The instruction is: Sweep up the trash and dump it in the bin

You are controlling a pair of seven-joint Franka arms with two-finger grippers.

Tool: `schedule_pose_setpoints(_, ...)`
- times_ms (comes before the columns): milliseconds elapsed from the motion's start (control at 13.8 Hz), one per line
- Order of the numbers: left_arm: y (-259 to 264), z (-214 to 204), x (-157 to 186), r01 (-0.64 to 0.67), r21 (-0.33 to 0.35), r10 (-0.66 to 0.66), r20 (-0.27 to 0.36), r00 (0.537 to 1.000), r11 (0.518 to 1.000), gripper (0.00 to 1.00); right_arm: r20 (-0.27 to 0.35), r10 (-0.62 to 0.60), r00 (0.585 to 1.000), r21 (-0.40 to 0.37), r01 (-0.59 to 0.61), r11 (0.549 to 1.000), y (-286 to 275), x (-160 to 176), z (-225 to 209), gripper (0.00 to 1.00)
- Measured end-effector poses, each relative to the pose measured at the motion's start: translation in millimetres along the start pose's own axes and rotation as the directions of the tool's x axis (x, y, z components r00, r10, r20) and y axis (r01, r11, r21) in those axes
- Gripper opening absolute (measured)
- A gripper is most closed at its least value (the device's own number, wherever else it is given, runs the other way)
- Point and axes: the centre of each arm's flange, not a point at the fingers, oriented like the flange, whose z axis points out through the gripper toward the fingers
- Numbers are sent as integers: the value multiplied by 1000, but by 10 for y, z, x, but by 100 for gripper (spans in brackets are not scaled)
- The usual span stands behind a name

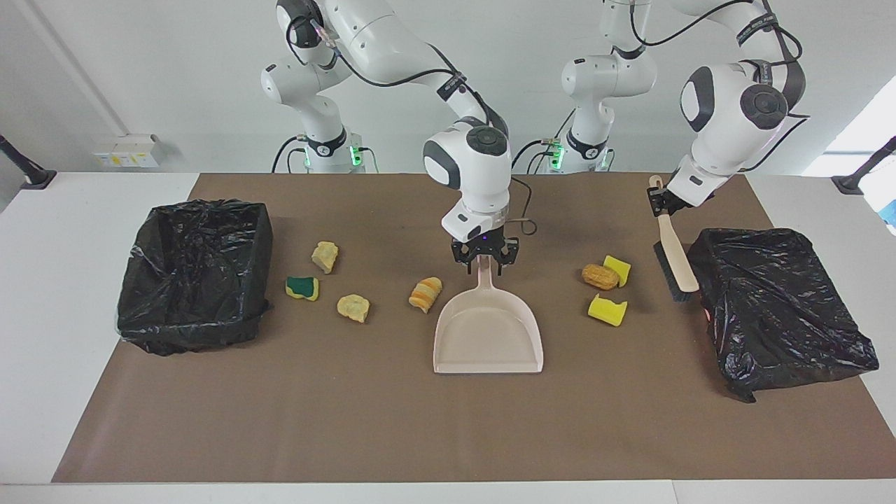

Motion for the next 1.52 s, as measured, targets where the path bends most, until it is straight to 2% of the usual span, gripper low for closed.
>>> schedule_pose_setpoints(145,6,6,-1,-1,0,1,1,1000,1000,26,3,-18,1000,-3,18,1000,-1,-11,6,33)
schedule_pose_setpoints(434,15,11,-2,-3,1,3,2,1000,1000,26,12,-55,998,-20,56,998,21,-21,-20,32)
schedule_pose_setpoints(578,17,23,-5,-3,1,3,5,1000,1000,26,13,-158,987,-22,158,987,71,23,-52,32)
schedule_pose_setpoints(795,25,163,-31,8,1,-8,33,999,1000,26,64,-392,918,-42,395,918,169,20,-183,32)
schedule_pose_setpoints(940,40,284,-46,70,-1,-70,43,997,998,26,102,-493,864,-47,500,865,220,-16,-299,32)
schedule_pose_setpoints(1084,85,425,-39,122,-11,-121,30,992,992,26,147,-627,765,-35,638,770,284,-63,-317,32)
schedule_pose_setpoints(1229,181,583,-52,130,-15,-129,30,991,991,26,186,-750,635,-5,764,646,419,-34,-271,32)
schedule_pose_setpoints(1446,381,670,-81,109,-6,-109,34,993,994,26,204,-888,413,55,900,432,710,119,-180,32)
schedule_pose_setpoints(1518,493,666,-88,97,-3,-97,32,995,995,26,204,-912,357,72,923,377,803,174,-157,32)
